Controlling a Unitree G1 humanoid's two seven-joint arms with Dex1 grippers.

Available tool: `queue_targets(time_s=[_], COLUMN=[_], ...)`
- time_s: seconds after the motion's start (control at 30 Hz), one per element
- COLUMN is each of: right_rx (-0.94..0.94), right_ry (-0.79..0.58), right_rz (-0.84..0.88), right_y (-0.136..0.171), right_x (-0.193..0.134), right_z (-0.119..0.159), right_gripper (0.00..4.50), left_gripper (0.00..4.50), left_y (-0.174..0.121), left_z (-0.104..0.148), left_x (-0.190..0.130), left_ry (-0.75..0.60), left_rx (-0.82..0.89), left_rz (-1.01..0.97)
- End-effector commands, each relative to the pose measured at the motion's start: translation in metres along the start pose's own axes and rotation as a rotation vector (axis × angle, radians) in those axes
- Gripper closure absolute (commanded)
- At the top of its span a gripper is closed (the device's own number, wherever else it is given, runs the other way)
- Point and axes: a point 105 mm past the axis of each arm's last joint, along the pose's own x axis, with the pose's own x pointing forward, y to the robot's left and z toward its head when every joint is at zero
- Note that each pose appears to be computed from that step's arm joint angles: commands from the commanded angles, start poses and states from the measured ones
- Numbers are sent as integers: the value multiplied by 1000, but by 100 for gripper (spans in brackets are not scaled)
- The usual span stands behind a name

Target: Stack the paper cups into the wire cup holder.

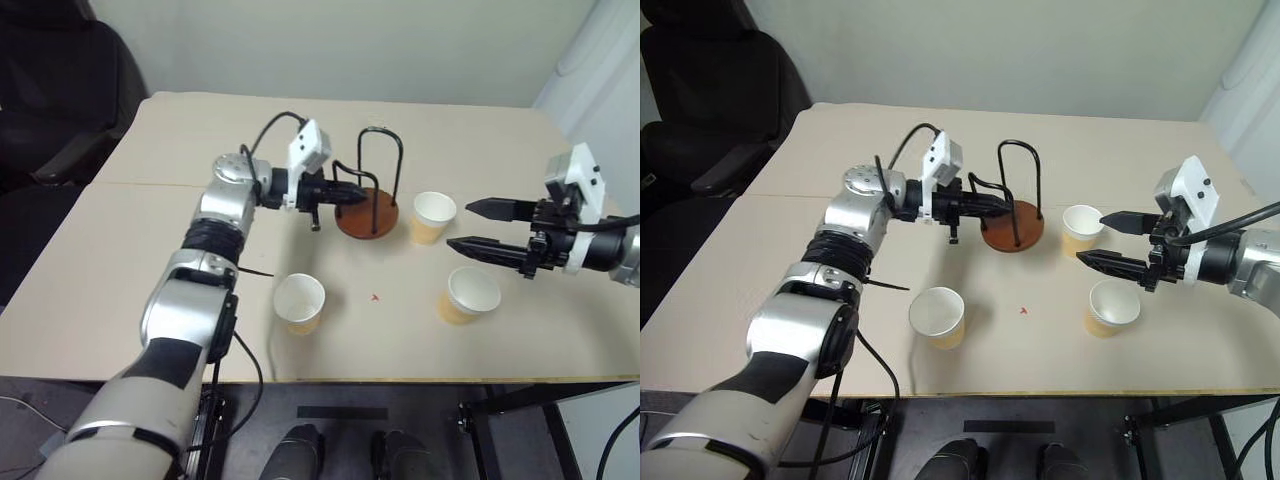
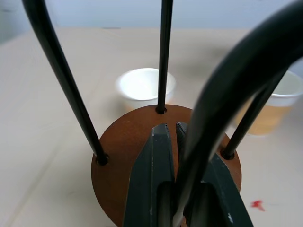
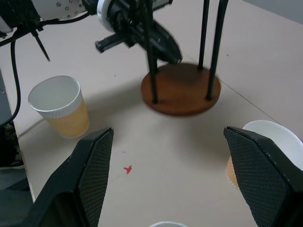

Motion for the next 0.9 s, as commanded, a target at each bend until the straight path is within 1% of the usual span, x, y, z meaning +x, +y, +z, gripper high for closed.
queue_targets(time_s=[0.03, 0.2, 0.3, 0.67, 0.9], right_rx=[-46, -34, -40, -58, -60], right_ry=[-5, 73, 103, 115, 112], right_rz=[-47, -95, -120, -163, -183], right_y=[0, -7, -9, -4, -2], right_x=[-15, -42, -54, -70, -72], right_z=[10, 2, 2, 12, 13], right_gripper=[72, 72, 72, 72, 72], left_gripper=[443, 443, 443, 443, 443], left_y=[-7, -12, -15, -33, -42], left_z=[15, 10, 5, -3, -16], left_x=[4, 7, 10, 30, 33], left_ry=[-6, 11, 20, 33, 68], left_rx=[64, 56, 50, 41, 37], left_rz=[-67, -113, -131, -253, -310])
